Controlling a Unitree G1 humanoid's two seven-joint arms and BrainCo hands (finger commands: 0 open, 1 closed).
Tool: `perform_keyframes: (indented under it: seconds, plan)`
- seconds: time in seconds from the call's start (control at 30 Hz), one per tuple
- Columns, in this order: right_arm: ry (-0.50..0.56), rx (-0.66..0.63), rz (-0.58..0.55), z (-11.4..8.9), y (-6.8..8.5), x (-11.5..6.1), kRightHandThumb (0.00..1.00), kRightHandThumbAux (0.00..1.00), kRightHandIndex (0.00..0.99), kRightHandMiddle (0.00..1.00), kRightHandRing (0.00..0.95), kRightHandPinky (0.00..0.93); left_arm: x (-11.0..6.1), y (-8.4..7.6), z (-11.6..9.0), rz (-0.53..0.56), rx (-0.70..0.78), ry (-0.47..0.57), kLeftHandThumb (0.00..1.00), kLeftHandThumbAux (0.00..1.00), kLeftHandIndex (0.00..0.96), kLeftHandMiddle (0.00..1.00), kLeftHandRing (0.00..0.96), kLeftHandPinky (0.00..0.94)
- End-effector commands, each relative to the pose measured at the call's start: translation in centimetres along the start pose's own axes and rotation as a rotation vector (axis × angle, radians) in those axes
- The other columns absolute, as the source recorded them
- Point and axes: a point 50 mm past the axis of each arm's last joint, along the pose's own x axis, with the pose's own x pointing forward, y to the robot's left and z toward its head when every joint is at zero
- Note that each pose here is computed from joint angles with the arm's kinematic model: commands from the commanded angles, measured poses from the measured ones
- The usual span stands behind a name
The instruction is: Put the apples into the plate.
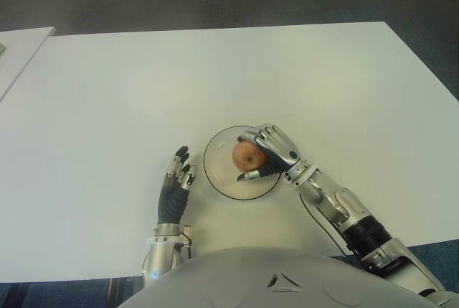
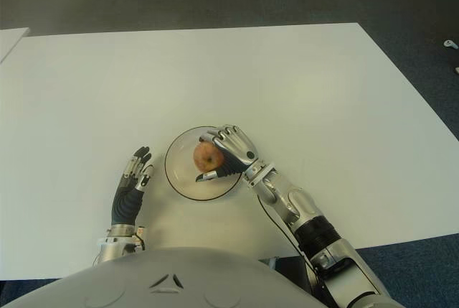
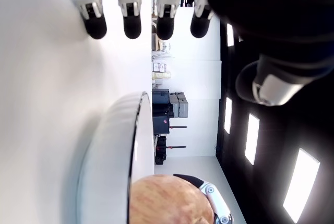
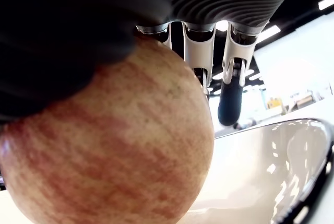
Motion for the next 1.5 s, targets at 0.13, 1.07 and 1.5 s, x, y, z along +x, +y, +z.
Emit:
perform_keyframes:
  seconds: [0.13, 1.07, 1.5]
  plan:
    - [-0.004, 0.0, 0.039, 0.17, 0.38, -0.43, 0.211, 0.283, 0.0, 0.0, 0.0, 0.0, 0.03, -0.18, -0.33, -0.016, -0.003, 0.009, 0.031, 0.428, 0.0, 0.0, 0.0, 0.036]
    - [0.006, 0.015, -0.018, 0.25, 0.84, -0.5, 0.213, 0.224, 0.0, 0.0, 0.0, 0.0, 0.06, -0.16, -0.36, -0.008, -0.001, 0.033, 0.029, 0.438, 0.0, 0.0, 0.0, 0.042]
    - [0.081, 0.163, 0.0, -0.44, 0.83, -0.62, 0.2, 0.243, 0.0, 0.0, 0.0, 0.0, -0.19, -0.26, -0.3, -0.008, -0.013, 0.039, 0.026, 0.425, 0.0, 0.0, 0.0, 0.045]
